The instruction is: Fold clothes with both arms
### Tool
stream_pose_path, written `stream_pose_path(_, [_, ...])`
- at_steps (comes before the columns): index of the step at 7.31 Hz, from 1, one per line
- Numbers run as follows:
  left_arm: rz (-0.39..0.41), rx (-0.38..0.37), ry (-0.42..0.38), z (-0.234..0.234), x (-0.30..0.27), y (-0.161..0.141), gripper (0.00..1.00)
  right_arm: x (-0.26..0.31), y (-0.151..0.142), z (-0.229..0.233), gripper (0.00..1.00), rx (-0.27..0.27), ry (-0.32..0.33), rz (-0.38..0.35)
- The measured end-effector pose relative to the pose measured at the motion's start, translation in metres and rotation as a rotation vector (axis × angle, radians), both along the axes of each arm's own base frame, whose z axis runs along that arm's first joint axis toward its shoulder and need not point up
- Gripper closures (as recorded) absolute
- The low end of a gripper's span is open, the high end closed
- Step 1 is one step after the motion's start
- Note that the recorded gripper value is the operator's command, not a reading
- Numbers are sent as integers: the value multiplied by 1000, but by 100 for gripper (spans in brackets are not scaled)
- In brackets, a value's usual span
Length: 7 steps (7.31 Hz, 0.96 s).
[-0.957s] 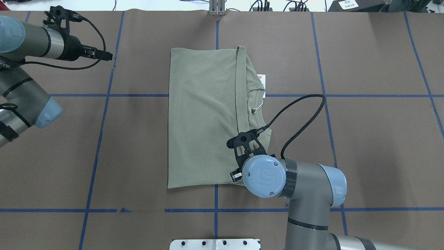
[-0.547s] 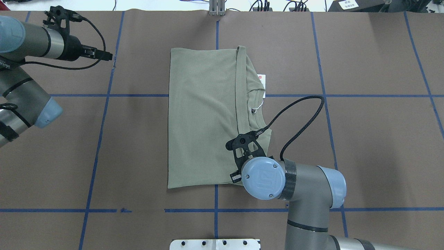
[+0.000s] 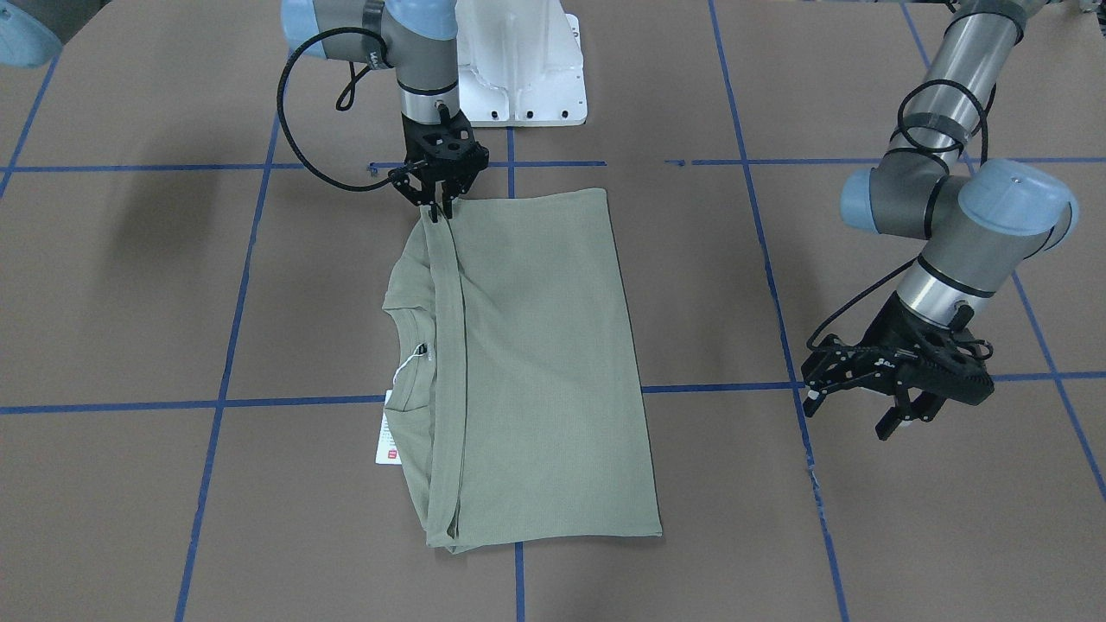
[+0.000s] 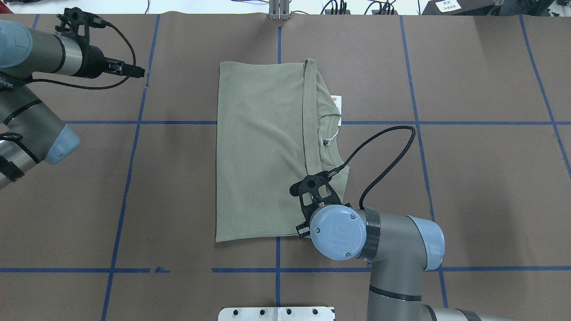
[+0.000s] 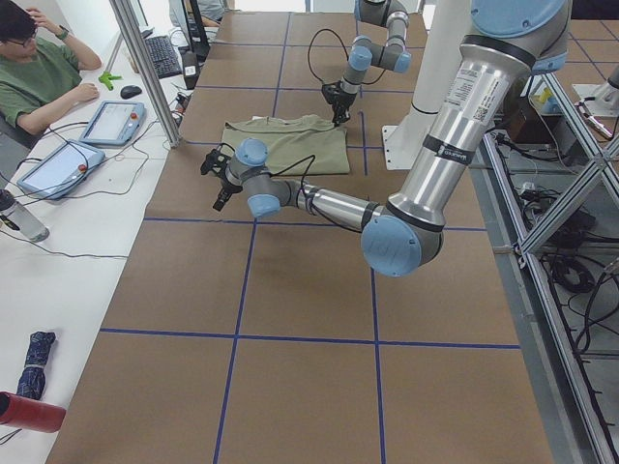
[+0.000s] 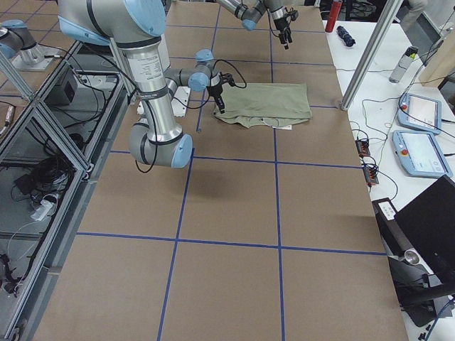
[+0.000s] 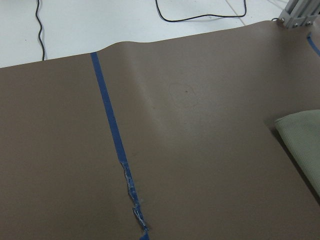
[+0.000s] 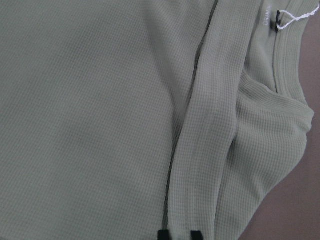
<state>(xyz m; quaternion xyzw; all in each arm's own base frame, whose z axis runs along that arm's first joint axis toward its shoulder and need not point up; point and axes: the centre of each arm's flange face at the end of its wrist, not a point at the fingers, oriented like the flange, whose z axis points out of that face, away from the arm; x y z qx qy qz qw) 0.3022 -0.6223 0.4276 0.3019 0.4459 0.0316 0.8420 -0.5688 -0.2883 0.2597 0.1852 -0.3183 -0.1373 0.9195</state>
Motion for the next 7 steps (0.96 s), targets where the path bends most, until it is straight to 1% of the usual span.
stream_pose_path(3, [0,2,2,-1,0,0,0,4,-1,6,100,15,11,22])
stream_pose_path(5, [1,3,3,-2,0,0,0,18,-1,16,100,12,13,37])
stream_pose_path(6, [1,2,2,-1,0,0,0,26,1,24,100,2,18,47])
stream_pose_path(7, [2,2,1,-1,1,1,0,30,1,31,100,-20,19,71])
